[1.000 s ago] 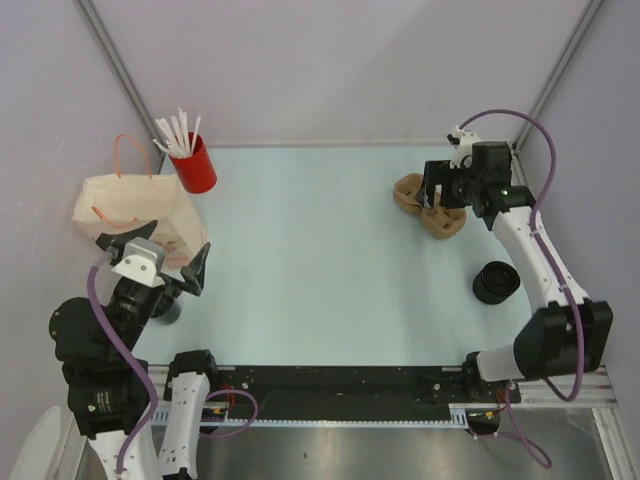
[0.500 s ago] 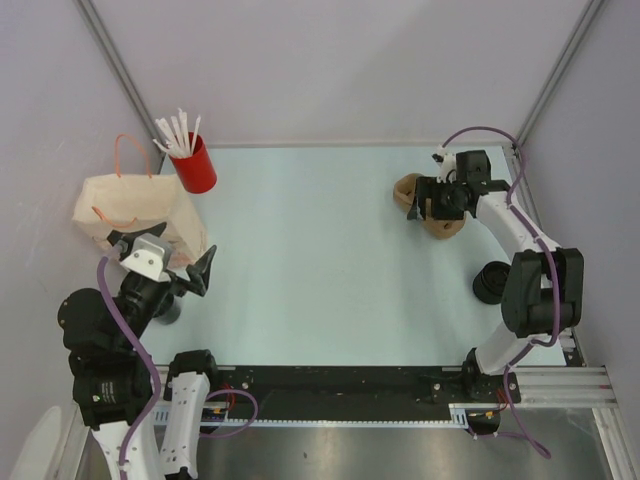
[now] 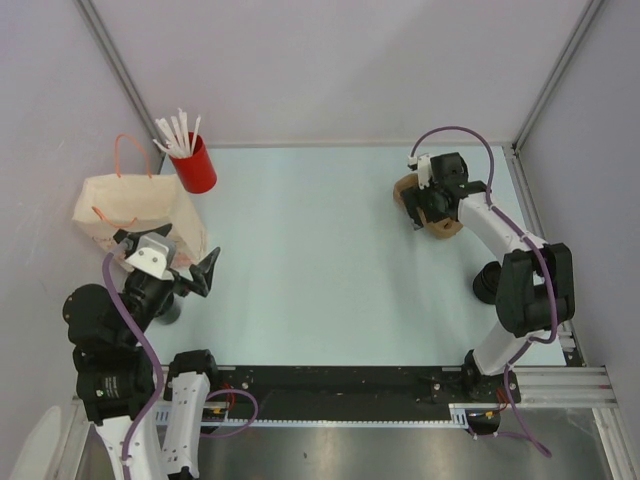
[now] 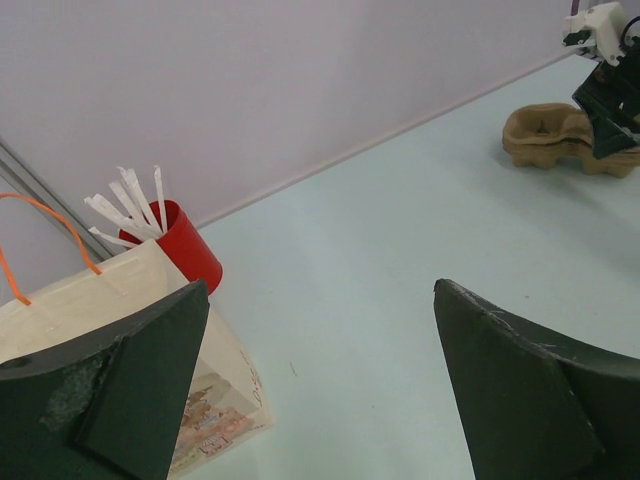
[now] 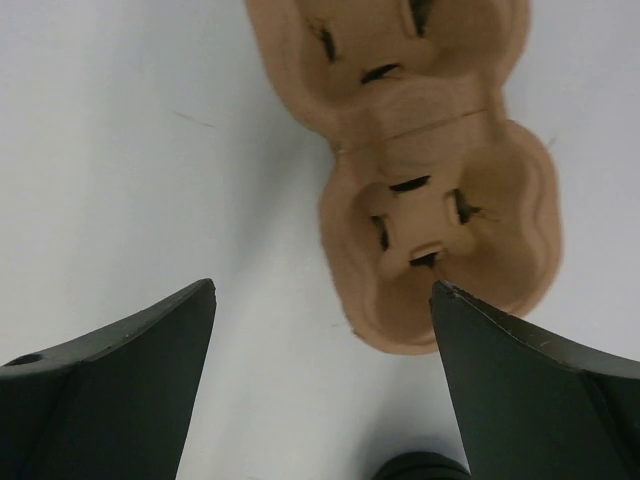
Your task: Pack the takeout coffee
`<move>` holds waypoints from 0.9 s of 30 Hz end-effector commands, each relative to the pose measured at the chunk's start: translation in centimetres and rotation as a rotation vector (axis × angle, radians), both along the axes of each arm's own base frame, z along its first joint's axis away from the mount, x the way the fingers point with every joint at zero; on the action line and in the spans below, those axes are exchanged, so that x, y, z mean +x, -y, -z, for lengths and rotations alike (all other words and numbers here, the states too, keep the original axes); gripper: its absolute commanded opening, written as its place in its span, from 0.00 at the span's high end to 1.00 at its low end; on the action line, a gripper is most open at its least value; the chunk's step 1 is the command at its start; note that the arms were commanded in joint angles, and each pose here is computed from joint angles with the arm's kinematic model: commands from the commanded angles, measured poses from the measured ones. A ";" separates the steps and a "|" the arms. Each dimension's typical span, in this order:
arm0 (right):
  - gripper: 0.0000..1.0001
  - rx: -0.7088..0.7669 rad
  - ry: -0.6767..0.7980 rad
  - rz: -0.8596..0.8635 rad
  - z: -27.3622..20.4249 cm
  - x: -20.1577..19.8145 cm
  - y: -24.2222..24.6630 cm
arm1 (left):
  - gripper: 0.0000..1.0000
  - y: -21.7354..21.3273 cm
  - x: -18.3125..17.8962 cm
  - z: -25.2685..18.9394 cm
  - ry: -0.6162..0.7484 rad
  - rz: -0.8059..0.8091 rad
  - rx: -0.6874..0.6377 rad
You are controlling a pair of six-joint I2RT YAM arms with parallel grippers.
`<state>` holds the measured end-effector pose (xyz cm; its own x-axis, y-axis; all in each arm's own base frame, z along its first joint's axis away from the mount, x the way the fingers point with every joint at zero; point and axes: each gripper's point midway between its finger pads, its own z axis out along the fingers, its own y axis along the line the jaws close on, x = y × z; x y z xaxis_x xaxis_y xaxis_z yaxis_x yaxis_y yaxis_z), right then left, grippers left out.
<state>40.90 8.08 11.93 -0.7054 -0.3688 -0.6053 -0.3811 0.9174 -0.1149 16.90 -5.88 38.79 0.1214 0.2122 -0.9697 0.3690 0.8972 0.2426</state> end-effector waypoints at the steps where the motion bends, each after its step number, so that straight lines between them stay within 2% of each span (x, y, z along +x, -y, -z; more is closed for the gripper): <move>1: 0.06 -0.176 0.098 0.025 -1.1 2.3 2.4 | 0.01 0.3 -0.1 -0.3 0.015 0.013 -0.011; 13: 0.00 -0.340 0.098 0.039 0.7 3.0 3.9 | 0.00 0.4 -0.3 -0.1 0.017 0.022 -0.011; 27: 0.00 -0.496 0.130 0.084 1.7 4.1 6.4 | 0.01 0.5 -0.2 0.2 0.016 0.025 -0.010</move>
